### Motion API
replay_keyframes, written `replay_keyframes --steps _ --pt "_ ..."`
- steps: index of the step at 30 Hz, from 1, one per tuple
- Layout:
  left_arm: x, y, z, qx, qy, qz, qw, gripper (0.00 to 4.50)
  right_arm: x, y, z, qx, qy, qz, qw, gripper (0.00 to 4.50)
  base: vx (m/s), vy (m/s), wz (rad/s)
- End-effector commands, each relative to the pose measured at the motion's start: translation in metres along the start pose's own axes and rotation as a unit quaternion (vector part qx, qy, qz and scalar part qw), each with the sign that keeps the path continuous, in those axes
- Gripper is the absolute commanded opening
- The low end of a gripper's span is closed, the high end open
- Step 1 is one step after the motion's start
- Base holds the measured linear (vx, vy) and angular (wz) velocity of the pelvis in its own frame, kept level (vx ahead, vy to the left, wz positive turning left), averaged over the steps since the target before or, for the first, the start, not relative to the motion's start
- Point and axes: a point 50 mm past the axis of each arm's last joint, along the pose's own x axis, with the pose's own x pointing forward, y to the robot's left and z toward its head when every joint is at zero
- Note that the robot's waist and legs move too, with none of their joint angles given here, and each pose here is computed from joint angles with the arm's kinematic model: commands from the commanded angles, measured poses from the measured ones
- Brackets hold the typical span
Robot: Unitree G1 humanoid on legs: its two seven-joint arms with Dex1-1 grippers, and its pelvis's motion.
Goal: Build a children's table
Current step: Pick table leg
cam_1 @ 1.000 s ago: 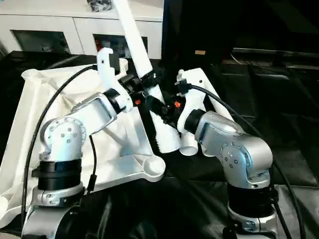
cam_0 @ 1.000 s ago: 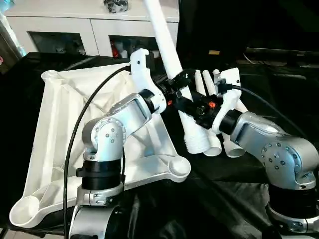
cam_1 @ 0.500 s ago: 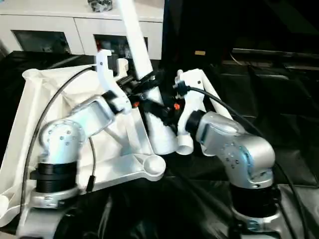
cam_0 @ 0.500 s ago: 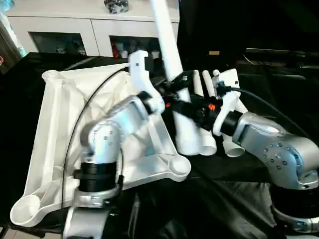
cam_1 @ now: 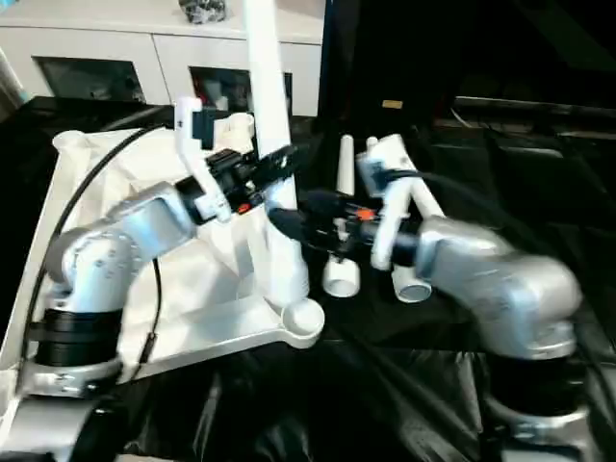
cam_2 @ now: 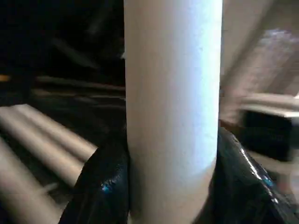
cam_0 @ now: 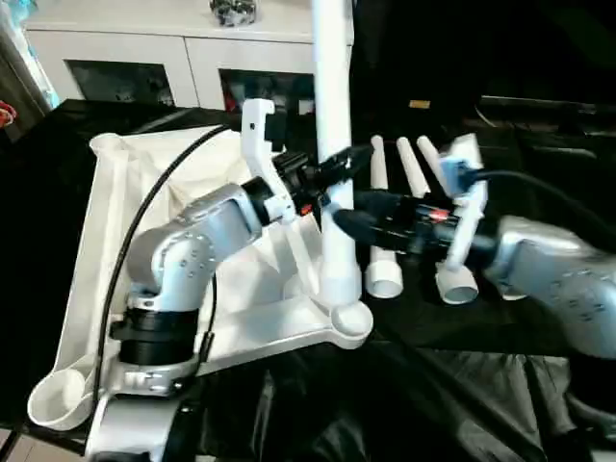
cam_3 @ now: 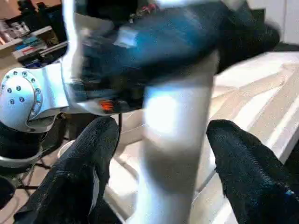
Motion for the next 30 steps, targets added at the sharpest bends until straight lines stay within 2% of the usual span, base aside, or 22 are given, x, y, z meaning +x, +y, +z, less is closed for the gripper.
replay_keyframes --steps 1,8,9,13,14,18,20,22,24,25,29,30 --pt "0.005 -0.012 0.004 0.001 -0.005 -0.052 0.999 1.87 -0.001 0.001 -0.002 0.005 0.014 0.018 1.0 3.41 0.0 0.0 0.0" --pt "0.008 -0.02 0.008 -0.006 -0.024 -0.095 0.995 1.87 -0.004 -0.001 -0.016 0.024 0.057 0.022 0.998 3.41 0.0 0.0 0.0" --pt "0.008 -0.02 0.008 -0.006 -0.024 -0.095 0.995 1.87 -0.004 -0.001 -0.016 0.024 0.057 0.022 0.998 3.12 0.0 0.0 0.0" --pt "0.007 -0.02 0.009 -0.007 -0.031 -0.094 0.995 1.87 -0.004 -0.003 -0.018 0.025 0.062 0.016 0.998 3.0 0.0 0.0 0.0" --pt "0.007 -0.02 0.009 -0.007 -0.032 -0.094 0.995 1.87 -0.004 -0.003 -0.018 0.025 0.062 0.016 0.998 2.72 0.0 0.0 0.0" --pt "0.006 -0.019 0.01 -0.005 -0.036 -0.088 0.995 1.87 -0.002 -0.003 -0.018 0.02 0.06 0.013 0.998 2.59 0.0 0.0 0.0" --pt "0.006 -0.017 0.009 0.0 -0.034 -0.078 0.996 1.87 -0.001 -0.004 -0.018 0.005 0.058 0.0 0.998 2.23 0.0 0.0 0.0" --pt "0.006 -0.016 0.009 -0.001 -0.034 -0.072 0.997 1.87 0.001 -0.005 -0.018 -0.002 0.056 -0.011 0.998 2.2 0.0 0.0 0.0" --pt "0.007 -0.015 0.009 -0.001 -0.034 -0.061 0.998 1.87 0.003 -0.006 -0.017 -0.006 0.046 -0.021 0.999 1.93 0.0 0.0 0.0" --pt "0.007 -0.014 0.008 -0.003 -0.03 -0.053 0.998 2.42 0.004 -0.007 -0.017 -0.006 0.041 -0.026 0.999 1.9 0.0 0.0 0.0" --pt "0.007 -0.018 0.008 0.01 -0.024 -0.047 0.999 2.63 0.01 -0.008 -0.014 -0.013 0.018 -0.065 0.998 1.87 0.0 0.0 0.0" --pt "0.009 -0.015 0.006 0.026 -0.014 -0.015 0.999 2.76 0.013 -0.008 -0.012 -0.019 0.009 -0.08 0.997 1.86 0.0 0.0 0.0"
